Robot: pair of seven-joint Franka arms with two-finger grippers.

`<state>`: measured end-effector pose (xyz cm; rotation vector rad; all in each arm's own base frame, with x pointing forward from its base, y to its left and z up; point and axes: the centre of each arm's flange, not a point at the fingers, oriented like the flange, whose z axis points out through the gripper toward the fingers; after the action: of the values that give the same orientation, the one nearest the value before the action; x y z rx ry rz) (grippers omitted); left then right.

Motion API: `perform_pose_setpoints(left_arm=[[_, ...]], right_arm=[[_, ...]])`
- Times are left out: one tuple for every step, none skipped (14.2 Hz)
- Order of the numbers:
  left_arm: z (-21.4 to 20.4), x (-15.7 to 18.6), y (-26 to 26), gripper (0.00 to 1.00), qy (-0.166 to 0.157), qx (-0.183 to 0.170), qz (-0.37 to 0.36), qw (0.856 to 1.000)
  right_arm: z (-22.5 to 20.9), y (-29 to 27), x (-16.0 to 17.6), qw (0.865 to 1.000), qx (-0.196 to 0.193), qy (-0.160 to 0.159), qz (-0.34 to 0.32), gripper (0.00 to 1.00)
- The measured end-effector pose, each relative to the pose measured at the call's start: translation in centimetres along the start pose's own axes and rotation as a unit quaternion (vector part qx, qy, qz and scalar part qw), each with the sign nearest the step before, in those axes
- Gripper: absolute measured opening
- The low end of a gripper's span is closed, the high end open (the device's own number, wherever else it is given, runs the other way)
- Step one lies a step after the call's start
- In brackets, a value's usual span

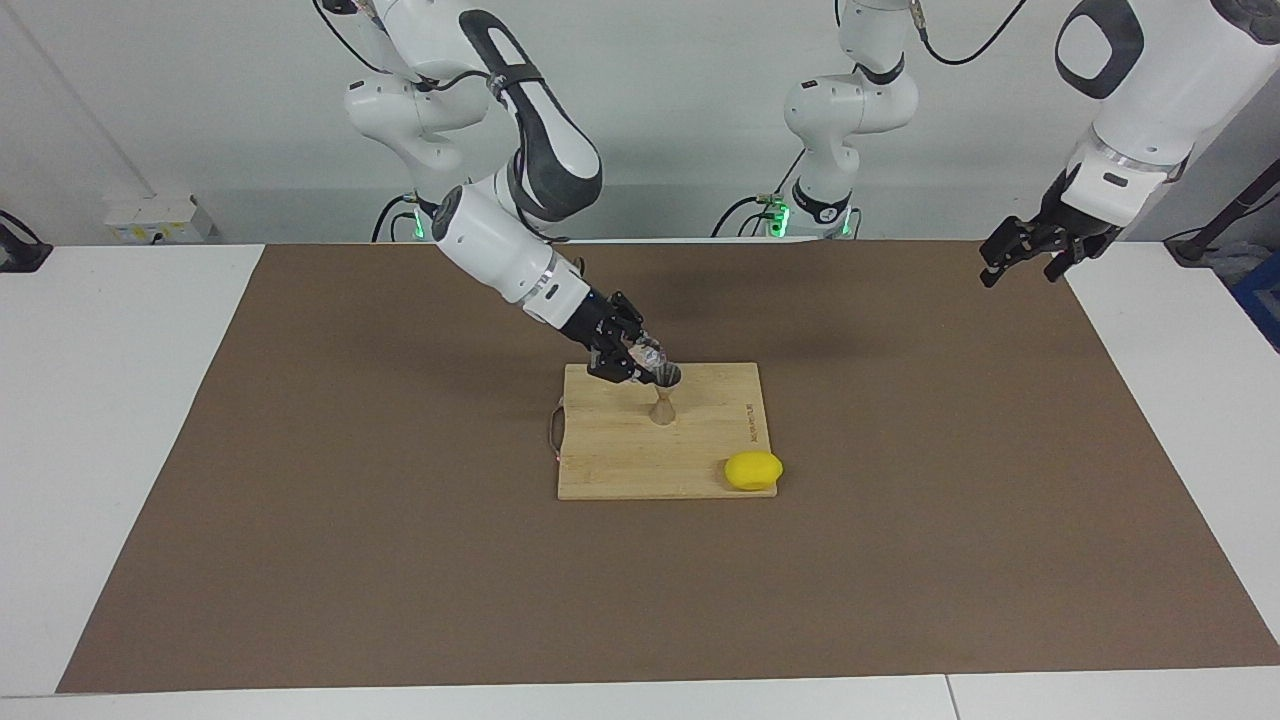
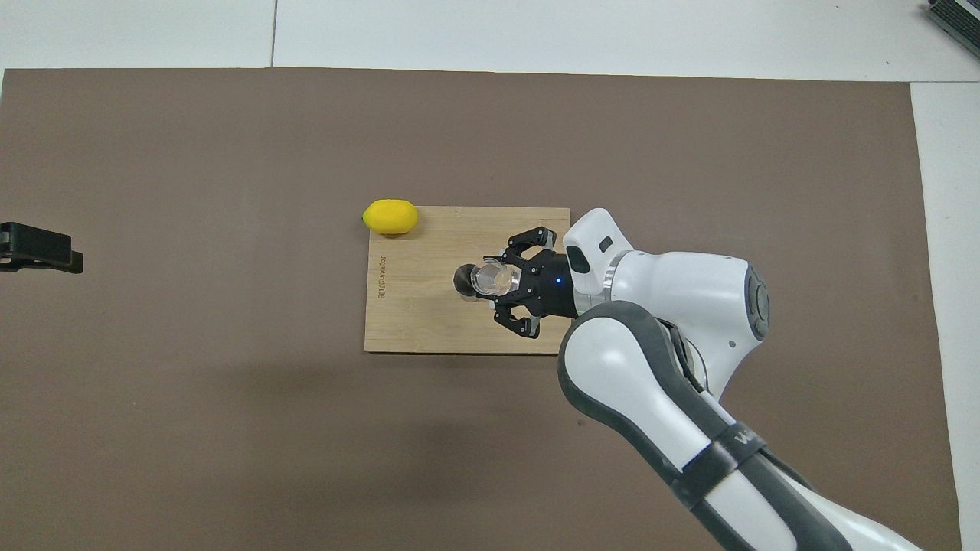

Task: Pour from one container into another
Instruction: 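Hold the glass tilted over the metal cup with the right gripper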

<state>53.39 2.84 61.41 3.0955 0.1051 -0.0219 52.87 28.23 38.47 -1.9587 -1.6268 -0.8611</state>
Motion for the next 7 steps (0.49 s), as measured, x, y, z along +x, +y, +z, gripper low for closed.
perform_pose_setpoints(left_arm=[[-0.71, -0.1, 0.0, 1.0, 0.001, 0.0, -0.001, 1.0], [-1.21, -0.13, -0.02, 1.0, 0.002, 0.0, -0.002, 1.0], [-1.44, -0.08, -0.04, 1.0, 0.003, 0.0, -0.003, 1.0], [-1.51, 0.08, -0.01, 1.0, 0.004, 0.0, -0.003, 1.0], [-1.57, 0.29, 0.13, 1.0, 0.005, 0.0, -0.002, 1.0], [-1.56, 0.45, 0.4, 1.0, 0.006, 0.0, 0.001, 1.0], [-1.49, 0.56, 0.79, 1.0, 0.005, 0.0, 0.004, 1.0]], right_arm=[[-0.06, 0.09, -0.06, 1.0, 0.0, -0.004, 0.001, 0.49], [-0.11, 0.14, -0.1, 1.0, -0.001, -0.005, 0.003, 0.49], [-0.14, 0.18, -0.13, 1.0, -0.001, -0.007, 0.004, 0.49], [-0.16, 0.2, -0.14, 1.0, -0.001, -0.007, 0.007, 0.49], [-0.17, 0.21, -0.14, 1.0, -0.001, -0.008, 0.011, 0.49], [-0.17, 0.21, -0.13, 1.0, -0.001, -0.009, 0.016, 0.49], [-0.18, 0.21, -0.12, 1.0, -0.001, -0.01, 0.019, 0.49]])
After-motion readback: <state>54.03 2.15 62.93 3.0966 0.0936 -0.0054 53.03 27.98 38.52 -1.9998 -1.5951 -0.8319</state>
